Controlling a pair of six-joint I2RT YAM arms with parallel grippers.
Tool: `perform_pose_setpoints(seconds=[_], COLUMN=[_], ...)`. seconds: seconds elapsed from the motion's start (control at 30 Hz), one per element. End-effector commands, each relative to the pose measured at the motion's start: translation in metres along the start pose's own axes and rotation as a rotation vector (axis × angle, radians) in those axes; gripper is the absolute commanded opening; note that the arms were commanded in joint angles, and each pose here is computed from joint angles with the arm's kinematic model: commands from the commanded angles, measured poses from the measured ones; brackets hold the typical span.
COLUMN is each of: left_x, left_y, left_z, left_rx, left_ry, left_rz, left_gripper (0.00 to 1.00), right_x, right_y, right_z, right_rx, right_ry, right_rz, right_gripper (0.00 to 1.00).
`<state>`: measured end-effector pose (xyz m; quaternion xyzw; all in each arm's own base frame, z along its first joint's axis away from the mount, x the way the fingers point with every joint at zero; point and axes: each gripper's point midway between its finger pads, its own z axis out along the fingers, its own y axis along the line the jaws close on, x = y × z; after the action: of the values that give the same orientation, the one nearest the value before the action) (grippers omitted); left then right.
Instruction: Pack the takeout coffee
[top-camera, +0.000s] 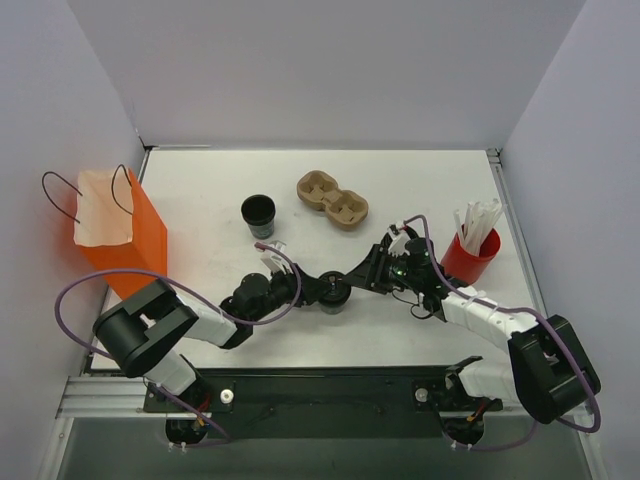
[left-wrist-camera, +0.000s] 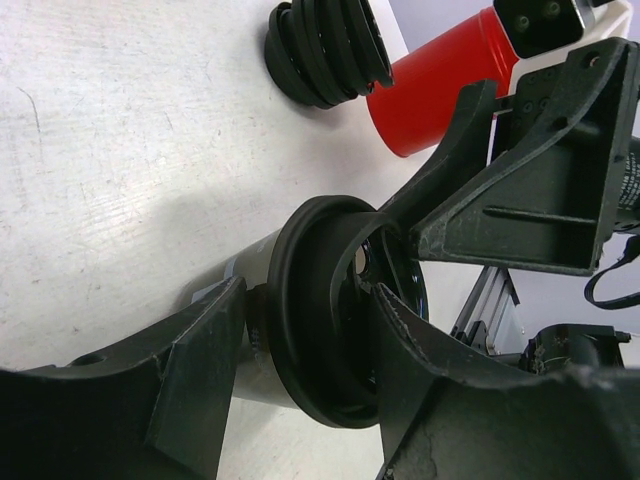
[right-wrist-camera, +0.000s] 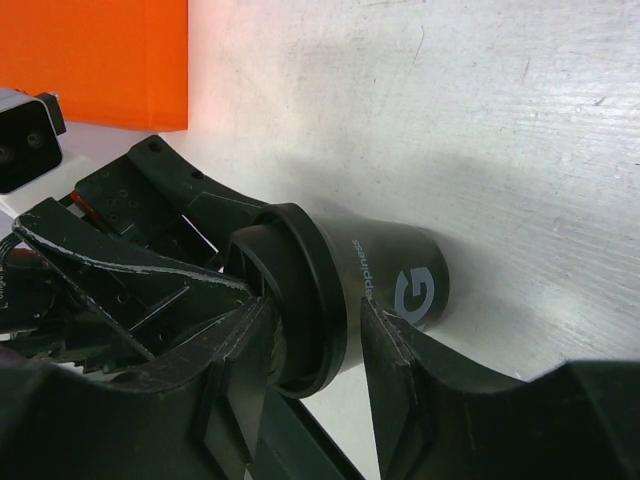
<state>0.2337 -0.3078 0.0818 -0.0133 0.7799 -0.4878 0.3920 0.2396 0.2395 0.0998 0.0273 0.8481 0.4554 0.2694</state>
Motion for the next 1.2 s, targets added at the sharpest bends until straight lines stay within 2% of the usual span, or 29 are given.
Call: perform_pose_setpoints(seconds=[0.0,0.33,0.7,0.93,1.03,1.17], left_x=[0.113,0.114,0.114,0.116,0.119,0.121], left_y=[0.126,0.129,0.13,0.132,0.134,0.138], left_z=[-0.074,-0.073,-0.073,-0.073,-0.074,-0.079], left_rx=[-0.44,-0.449,-0.454,-0.457,-0.465,-0.485], left_ry=[0.447,0.45,0.445,0.443,0.445,0.439], left_rz=[0.073,0.073,0.064,0.055,0.046,0.036], left_gripper=[0.51,0.51,0.5,0.51,0.5,0.5], right_x=[-0.015,-0.028,-0.022,-0.013,0.0,0.044], right_y=[0.018,0.013,-0.001,-0.014,-0.023,-0.06], right_z=[-0.006,-0.008,0.001,0.006,0.007,-0.007], right_rx=[-0.066,-0.064,-0.045,-0.017,-0.002,0.087], right_ry=[-0.008,-0.027,0.015,0.042,0.071,0.138], right_rz=[-0.03,-0.013,-0.01,0.007,0.024,0.059], right_gripper=[0.39,0.34,0.33,0.27,0.25,0.24])
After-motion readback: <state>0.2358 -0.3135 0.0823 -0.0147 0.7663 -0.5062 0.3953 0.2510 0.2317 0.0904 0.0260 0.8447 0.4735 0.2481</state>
